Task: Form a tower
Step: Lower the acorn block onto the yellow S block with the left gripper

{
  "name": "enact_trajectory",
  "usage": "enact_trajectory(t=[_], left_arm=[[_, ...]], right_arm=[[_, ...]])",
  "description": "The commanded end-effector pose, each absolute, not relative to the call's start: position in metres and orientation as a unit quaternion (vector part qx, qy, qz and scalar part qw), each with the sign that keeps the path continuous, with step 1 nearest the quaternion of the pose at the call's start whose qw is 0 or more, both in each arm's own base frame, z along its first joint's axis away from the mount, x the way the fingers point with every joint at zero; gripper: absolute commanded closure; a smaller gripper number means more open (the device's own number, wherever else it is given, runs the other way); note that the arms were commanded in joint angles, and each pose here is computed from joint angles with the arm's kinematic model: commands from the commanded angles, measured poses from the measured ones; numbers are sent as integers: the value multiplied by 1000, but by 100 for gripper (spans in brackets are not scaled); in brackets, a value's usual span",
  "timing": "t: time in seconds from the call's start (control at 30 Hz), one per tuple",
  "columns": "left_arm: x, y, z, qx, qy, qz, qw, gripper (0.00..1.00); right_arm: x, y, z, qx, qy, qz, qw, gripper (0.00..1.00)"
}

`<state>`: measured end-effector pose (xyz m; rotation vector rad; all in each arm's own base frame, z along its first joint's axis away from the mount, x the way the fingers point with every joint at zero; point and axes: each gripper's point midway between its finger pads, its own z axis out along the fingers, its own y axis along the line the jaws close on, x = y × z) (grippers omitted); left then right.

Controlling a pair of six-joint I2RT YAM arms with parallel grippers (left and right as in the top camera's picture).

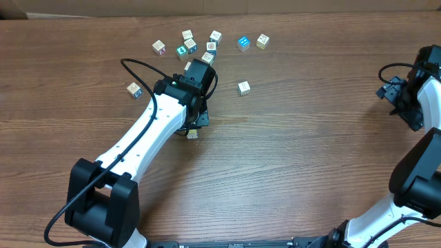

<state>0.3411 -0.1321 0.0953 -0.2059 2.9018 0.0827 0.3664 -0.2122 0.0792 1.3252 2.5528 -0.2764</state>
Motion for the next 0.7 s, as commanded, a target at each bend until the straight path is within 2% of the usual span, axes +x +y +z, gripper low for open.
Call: enact_trajectory(t=[0.0, 0.67], left_arm=[[340, -131, 91, -62, 991, 41, 114, 96], [342, -132, 91, -62, 990, 38, 119, 96]], right_arm=[[371, -217, 96, 456, 872, -98, 150, 0], [371, -217, 96, 456, 872, -98, 150, 0]])
